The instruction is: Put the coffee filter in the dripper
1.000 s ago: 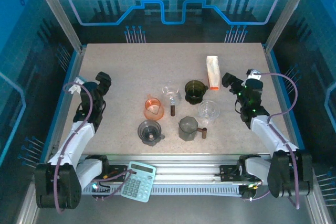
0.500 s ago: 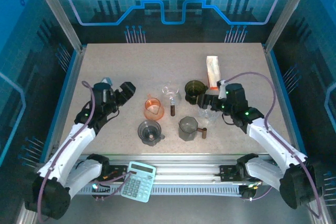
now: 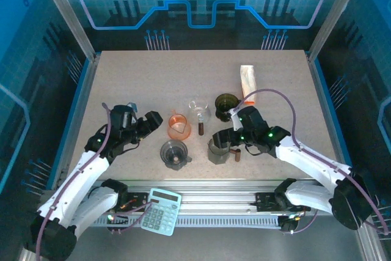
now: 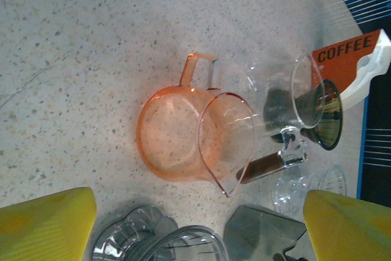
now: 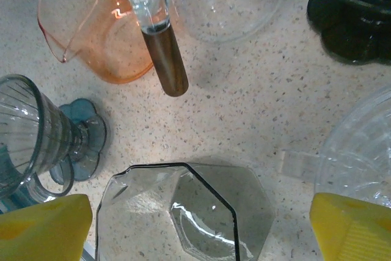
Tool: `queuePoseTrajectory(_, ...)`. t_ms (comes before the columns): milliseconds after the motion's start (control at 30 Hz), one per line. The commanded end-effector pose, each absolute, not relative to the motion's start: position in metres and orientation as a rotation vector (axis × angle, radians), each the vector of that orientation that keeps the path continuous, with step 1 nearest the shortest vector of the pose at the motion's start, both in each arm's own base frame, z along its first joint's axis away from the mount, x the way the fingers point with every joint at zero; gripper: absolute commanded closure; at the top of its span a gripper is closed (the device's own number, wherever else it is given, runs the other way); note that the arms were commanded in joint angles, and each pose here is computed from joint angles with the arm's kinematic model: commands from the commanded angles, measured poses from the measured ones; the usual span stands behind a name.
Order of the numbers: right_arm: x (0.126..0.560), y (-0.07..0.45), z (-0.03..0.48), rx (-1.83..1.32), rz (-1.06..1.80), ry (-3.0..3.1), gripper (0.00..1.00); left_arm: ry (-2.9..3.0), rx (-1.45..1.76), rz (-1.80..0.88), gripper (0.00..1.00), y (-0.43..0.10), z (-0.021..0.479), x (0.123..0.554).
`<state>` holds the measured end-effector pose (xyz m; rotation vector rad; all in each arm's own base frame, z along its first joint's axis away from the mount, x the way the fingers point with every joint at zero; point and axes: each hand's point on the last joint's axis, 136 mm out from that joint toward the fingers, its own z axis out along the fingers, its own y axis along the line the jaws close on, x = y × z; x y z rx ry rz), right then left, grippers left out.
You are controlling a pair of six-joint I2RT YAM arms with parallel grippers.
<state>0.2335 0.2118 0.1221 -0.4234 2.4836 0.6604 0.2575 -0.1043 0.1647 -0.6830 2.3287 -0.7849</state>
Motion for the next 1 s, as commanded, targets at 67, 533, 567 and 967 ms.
queuePoseTrajectory(67, 0.223, 0.220, 0.117, -0.449, 0.656, 2.520, 0.08, 2.414, -0.680, -0.797, 0.15, -0.110, 0.150, 0.243)
queuePoseTrajectory(533, 0.202, 0.250, 0.118, -0.417, 0.726, 2.512, 0.11, 2.514, -0.657, -0.792, 0.34, -0.119, 0.132, 0.226)
queuePoseTrajectory(567, 0.201, 0.254, 0.119, -0.417, 0.739, 2.510, 0.11, 2.524, -0.651, -0.787, 0.34, -0.120, 0.130, 0.224)
queuePoseTrajectory(967, 0.206, 0.267, 0.134, -0.401, 0.739, 2.452, 0.09, 2.652, -0.530, -0.654, 0.43, -0.136, 0.101, 0.204)
